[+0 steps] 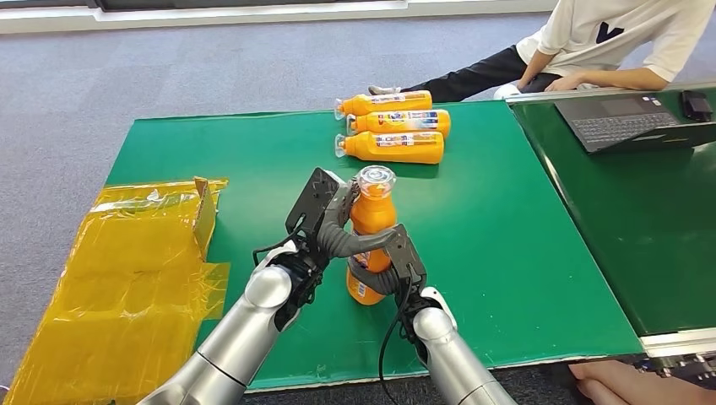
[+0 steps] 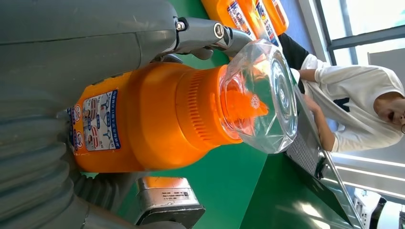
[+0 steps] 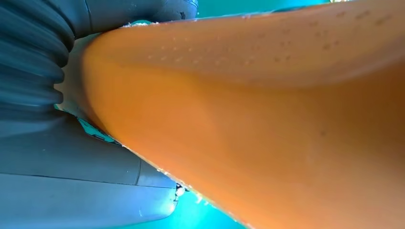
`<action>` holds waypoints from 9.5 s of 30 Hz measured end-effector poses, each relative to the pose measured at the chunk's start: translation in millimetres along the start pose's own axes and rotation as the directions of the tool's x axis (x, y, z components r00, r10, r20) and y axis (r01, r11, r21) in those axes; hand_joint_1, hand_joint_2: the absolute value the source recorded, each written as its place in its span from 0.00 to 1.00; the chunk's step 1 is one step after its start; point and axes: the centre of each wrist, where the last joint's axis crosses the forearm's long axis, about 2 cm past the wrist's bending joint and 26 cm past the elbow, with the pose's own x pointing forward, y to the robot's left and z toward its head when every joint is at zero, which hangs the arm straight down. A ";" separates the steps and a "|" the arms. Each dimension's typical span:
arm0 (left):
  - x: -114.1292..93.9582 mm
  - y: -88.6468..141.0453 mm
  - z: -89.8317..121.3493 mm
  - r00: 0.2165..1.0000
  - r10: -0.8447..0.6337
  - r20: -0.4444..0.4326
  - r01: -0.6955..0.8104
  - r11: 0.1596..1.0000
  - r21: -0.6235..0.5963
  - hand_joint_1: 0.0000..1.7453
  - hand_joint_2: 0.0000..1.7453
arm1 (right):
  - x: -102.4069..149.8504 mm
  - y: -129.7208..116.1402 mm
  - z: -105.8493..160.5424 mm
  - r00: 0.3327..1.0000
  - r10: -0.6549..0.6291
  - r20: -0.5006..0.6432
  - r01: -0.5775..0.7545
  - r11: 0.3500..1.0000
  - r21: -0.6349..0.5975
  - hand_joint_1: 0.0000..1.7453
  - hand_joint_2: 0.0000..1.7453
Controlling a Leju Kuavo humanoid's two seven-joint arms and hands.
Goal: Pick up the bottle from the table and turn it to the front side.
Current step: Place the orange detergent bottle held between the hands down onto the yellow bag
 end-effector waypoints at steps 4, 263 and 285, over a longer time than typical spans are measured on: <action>0.4 0.1 -2.4 1.000 -0.002 -0.013 0.002 1.000 -0.010 0.00 1.00 | -1.3 -0.7 0.4 1.000 0.003 -0.006 -0.003 1.000 -0.004 1.00 1.00; 21.3 41.0 6.6 0.990 -0.066 0.123 0.049 0.989 0.141 1.00 1.00 | -8.7 -9.1 47.4 0.989 0.148 -0.008 -0.149 0.987 -0.064 0.00 0.00; 27.5 68.2 21.9 0.944 -0.324 0.057 0.297 0.913 0.278 1.00 1.00 | -8.5 -27.1 65.3 0.992 0.120 0.026 -0.115 0.983 -0.141 0.00 0.00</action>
